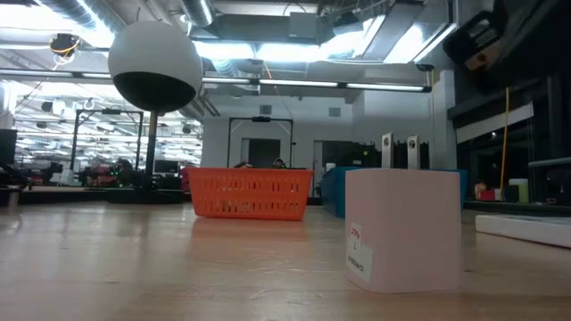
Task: Pick and place items into bin
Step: Put the pink charger adapter into the orange bin
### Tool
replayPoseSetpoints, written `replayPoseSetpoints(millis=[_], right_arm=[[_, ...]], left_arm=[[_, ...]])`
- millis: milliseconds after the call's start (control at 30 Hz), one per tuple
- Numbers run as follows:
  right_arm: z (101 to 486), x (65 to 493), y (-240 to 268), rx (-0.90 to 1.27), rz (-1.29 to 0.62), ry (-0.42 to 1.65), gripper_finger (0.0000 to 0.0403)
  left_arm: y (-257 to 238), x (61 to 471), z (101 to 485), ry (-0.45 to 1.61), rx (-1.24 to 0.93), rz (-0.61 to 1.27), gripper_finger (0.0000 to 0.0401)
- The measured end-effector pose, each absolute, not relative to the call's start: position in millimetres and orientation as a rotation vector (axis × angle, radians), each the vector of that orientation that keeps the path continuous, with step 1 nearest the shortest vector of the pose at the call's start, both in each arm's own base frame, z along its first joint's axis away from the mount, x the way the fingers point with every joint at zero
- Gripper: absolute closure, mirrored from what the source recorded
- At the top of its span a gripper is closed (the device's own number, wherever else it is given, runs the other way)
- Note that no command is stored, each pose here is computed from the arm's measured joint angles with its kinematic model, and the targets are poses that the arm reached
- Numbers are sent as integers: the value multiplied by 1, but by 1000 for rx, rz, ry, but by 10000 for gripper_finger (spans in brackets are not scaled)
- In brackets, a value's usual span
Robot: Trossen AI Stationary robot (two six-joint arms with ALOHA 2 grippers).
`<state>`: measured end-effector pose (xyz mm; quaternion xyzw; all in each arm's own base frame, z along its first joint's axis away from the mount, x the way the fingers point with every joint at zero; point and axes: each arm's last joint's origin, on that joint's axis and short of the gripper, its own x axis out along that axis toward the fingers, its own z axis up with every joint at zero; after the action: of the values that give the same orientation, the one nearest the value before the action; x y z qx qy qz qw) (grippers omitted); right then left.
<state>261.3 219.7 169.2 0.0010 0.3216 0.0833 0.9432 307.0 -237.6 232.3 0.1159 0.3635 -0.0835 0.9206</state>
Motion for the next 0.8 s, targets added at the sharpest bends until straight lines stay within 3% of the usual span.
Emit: replayPoseSetpoints(millis=[433,800], right_arm=[[166,260,224,70,155,663,390],[141,271,228,60,111,646,249]], left_arm=[[-217,282,188,574,76,-236,400],[-193,256,181,483,10,-187,398]])
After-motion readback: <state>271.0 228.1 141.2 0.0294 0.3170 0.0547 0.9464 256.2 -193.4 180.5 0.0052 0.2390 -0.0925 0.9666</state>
